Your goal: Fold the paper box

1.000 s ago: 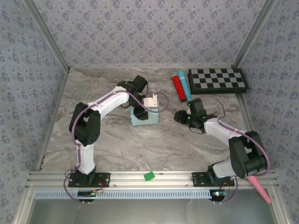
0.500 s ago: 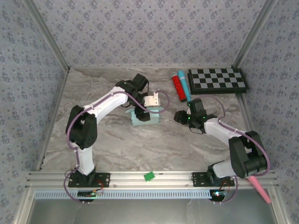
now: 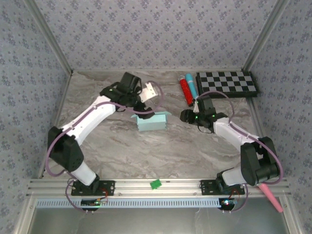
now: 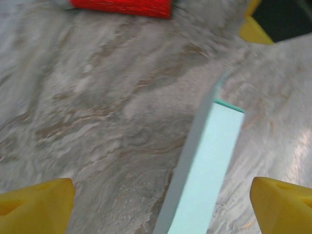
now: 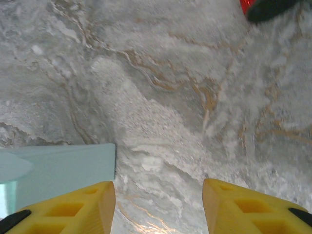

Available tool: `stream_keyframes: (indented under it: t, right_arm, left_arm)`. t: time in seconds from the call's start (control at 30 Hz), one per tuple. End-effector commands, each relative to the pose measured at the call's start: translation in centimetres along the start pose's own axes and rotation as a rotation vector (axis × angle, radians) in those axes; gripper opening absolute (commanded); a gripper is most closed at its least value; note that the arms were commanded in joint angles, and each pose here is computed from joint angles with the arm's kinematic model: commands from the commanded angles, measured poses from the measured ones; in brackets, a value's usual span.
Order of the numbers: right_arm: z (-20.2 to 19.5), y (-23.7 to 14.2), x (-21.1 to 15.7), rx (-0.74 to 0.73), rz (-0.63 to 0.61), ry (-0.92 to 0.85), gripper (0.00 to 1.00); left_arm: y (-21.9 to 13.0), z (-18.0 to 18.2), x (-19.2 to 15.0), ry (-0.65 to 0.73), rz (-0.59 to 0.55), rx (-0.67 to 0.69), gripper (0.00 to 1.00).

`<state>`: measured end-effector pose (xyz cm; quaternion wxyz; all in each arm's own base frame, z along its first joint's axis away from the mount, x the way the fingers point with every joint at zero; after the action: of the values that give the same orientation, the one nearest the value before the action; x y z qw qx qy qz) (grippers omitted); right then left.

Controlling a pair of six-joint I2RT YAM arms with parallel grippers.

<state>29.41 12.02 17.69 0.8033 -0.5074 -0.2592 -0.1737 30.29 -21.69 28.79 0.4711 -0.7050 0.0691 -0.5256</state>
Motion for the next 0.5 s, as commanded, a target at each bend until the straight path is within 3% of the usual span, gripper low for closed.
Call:
stream_keyframes:
  t: [0.0, 0.2, 0.33, 0.47]
  right_arm:
    - [0.7, -0.4, 1.4, 0.038, 0.016, -0.079, 0.52]
    - [2.3, -0.3, 3.8, 0.138, 0.027, -0.143, 0.51]
    - [3.4, -0.2, 4.8, 0.176, 0.03, -0.17, 0.5]
    - [4.3, -0.2, 5.0, 0.218, 0.035, -0.199, 0.49]
  left_arm:
    - [-1.9, 1.5, -0.1, -0.212, -0.097, 0.089, 0.93]
    - [-4.5, 3.0, -2.9, -0.518, -0.179, 0.103, 0.87]
    - [-5.1, 3.6, -5.4, -0.738, -0.177, 0.18, 0.84]
    - [-4.6, 3.2, -7.6, -0.868, -0.197, 0.177, 0.81]
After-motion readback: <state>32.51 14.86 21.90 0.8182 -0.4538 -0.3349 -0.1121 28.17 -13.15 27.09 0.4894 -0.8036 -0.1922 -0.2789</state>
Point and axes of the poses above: each hand's point on the last joint's axis, 136 mm out from that joint toward the fingers, its own y axis out along the fingers, its own z axis along the line the jaws close on, x = y × z, the point moved 9 cm from there along -y, back along the fingers, and after that the axes turned 11 degrees about -y, right-handed, at the moved point
